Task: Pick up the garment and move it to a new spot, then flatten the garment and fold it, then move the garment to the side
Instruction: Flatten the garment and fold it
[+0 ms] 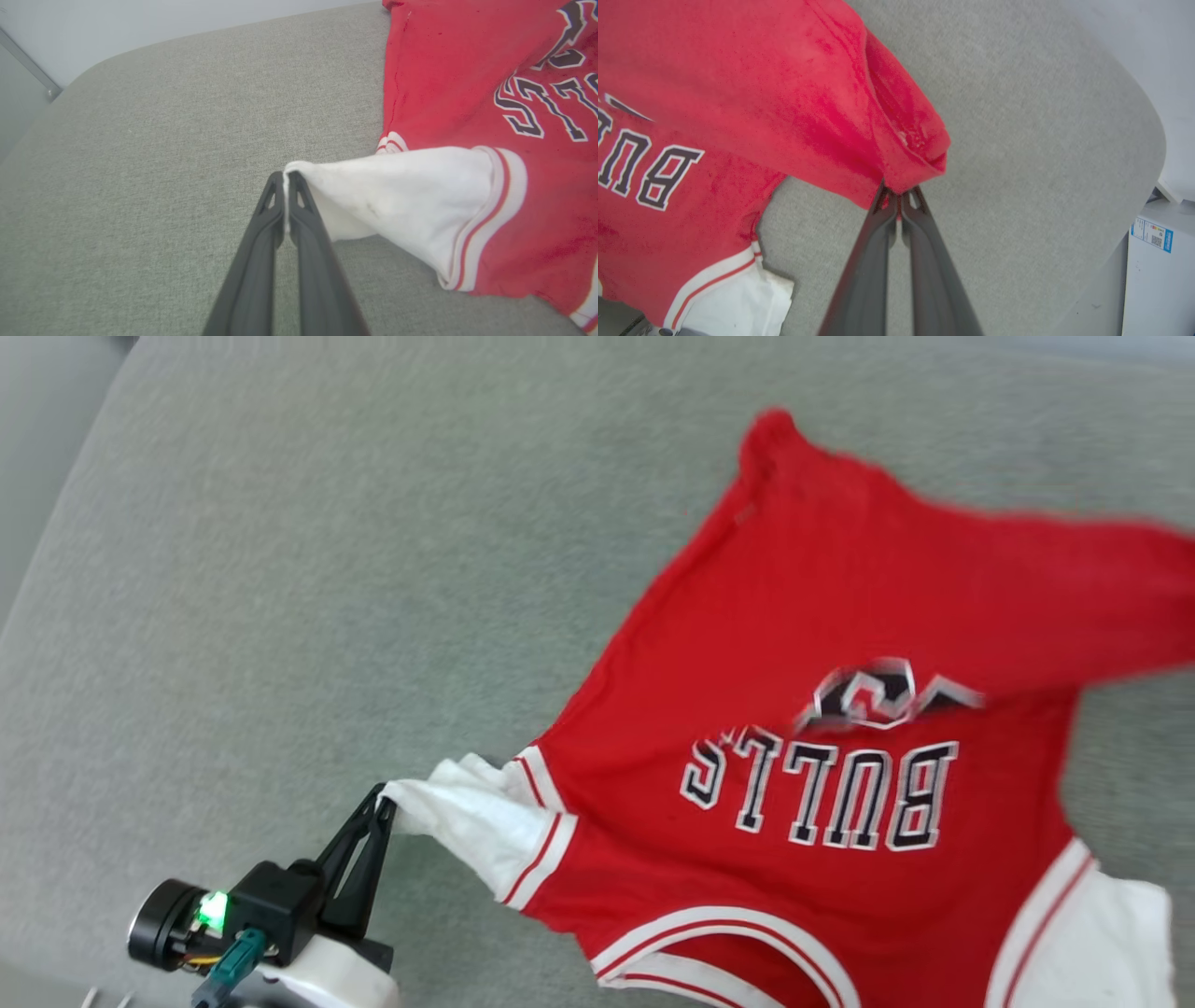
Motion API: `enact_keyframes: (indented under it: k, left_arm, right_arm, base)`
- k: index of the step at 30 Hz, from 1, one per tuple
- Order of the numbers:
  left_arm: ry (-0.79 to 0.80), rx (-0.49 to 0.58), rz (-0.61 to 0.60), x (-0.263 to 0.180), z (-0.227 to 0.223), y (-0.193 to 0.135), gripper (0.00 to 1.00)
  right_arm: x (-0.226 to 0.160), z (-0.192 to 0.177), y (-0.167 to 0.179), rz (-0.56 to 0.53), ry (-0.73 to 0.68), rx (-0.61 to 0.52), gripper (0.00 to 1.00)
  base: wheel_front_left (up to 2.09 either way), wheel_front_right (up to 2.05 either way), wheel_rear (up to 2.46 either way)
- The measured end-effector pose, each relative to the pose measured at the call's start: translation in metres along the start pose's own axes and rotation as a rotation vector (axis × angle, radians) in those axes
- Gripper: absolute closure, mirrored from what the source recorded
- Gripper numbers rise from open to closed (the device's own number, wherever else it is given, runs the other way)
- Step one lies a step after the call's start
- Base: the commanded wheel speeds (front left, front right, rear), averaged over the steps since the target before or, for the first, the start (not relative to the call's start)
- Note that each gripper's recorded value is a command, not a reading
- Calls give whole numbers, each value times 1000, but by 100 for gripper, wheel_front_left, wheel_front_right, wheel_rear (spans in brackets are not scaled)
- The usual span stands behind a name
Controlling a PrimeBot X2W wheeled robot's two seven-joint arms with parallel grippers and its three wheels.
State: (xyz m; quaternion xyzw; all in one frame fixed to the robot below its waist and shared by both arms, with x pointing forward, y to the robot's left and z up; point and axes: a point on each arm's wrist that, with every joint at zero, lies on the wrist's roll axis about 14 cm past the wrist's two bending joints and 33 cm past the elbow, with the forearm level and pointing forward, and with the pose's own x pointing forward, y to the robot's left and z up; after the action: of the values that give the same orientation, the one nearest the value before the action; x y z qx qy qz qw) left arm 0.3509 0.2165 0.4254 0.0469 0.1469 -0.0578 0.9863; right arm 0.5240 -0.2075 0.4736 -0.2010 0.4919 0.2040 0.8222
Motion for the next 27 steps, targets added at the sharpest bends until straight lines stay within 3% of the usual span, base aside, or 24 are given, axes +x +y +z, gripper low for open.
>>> enact_keyframes:
  k: [7, 15, 21, 22, 23, 24, 27]
  left_arm:
    - [-28, -1, -55, -1, 10, -15, 100]
    - [-42, 8, -105, 5, 16, -29, 100]
    - [-30, 14, -119, 7, 14, -32, 100]
    - [-32, 15, -121, 8, 15, -32, 100]
    - [-34, 16, -122, 8, 15, -32, 100]
    - [-35, 16, -124, 8, 16, -33, 100]
    - [-32, 18, -131, 7, 16, -35, 100]
  right_arm:
    - [-30, -116, 7, 17, 136, 43, 100]
    - [-28, -250, 57, 125, 301, 235, 100]
    - [-21, -277, 77, 142, 286, 313, 100]
    - [-22, -275, 75, 133, 273, 316, 89]
    - [-23, -270, 71, 121, 246, 315, 14]
    - [-25, -259, 64, 101, 204, 305, 0]
    - [-35, -211, 32, 26, 43, 269, 0]
  base:
    - [0, 0, 0]
    - [0, 0, 0]
    - [0, 0, 0]
    - [0, 0, 0]
    - [0, 0, 0]
    - [0, 0, 0]
    - [0, 0, 0]
